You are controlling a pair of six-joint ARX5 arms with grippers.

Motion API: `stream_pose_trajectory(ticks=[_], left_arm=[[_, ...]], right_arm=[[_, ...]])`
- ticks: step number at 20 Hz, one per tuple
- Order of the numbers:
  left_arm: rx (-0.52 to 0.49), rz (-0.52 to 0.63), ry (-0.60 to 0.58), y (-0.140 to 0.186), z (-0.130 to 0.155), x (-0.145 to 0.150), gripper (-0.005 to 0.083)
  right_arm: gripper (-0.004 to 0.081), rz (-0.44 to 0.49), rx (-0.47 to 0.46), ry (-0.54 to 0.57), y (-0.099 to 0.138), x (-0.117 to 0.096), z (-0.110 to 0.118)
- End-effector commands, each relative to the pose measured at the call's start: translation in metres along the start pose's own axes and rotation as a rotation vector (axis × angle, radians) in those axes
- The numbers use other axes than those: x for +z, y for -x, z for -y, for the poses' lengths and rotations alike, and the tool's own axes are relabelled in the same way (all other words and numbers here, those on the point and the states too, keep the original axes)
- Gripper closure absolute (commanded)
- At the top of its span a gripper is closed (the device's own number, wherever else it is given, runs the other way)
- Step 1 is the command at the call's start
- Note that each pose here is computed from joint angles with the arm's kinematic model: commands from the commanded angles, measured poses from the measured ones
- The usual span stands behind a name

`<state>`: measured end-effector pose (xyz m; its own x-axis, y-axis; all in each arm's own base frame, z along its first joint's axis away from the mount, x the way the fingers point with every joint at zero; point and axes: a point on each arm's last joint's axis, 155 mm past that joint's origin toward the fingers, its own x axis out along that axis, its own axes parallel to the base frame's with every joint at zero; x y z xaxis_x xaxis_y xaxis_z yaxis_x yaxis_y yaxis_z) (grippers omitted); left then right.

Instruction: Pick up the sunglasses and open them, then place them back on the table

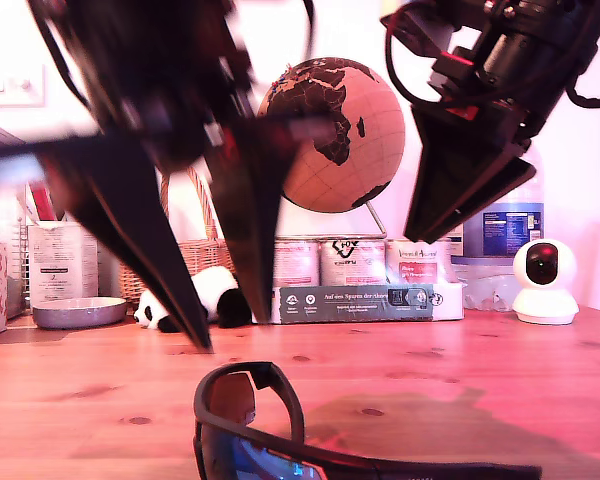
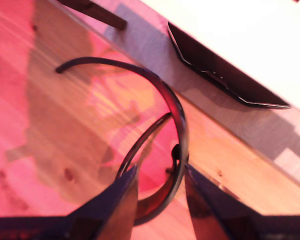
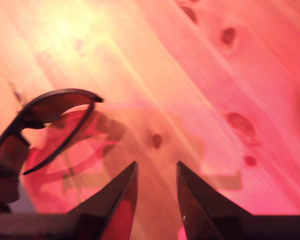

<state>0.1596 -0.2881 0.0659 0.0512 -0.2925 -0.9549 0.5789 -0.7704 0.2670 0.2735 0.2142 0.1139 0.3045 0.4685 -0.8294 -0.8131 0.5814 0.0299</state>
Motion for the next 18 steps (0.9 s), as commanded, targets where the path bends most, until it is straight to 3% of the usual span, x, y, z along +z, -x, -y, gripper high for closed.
stream_pose_trajectory(ticks=[1, 13, 18], left_arm=[[-0.058, 0.003, -0.026, -0.016, 0.012, -0.003, 0.0517], [-0.15, -0.005, -0.005, -0.038, 0.026, -0.014, 0.0517], [-0.132, -0.008, -0.012, -0.041, 0.021, -0.014, 0.0517]], right_arm=[[0.0557, -0.002, -0.003, -0.004, -0.001, 0.0, 0.003], [0.0557, 0.001, -0.009, -0.012, 0.0, 0.0, 0.006], [0.0557, 0.007, -0.011, -0.01, 0.0, 0.001, 0.007]])
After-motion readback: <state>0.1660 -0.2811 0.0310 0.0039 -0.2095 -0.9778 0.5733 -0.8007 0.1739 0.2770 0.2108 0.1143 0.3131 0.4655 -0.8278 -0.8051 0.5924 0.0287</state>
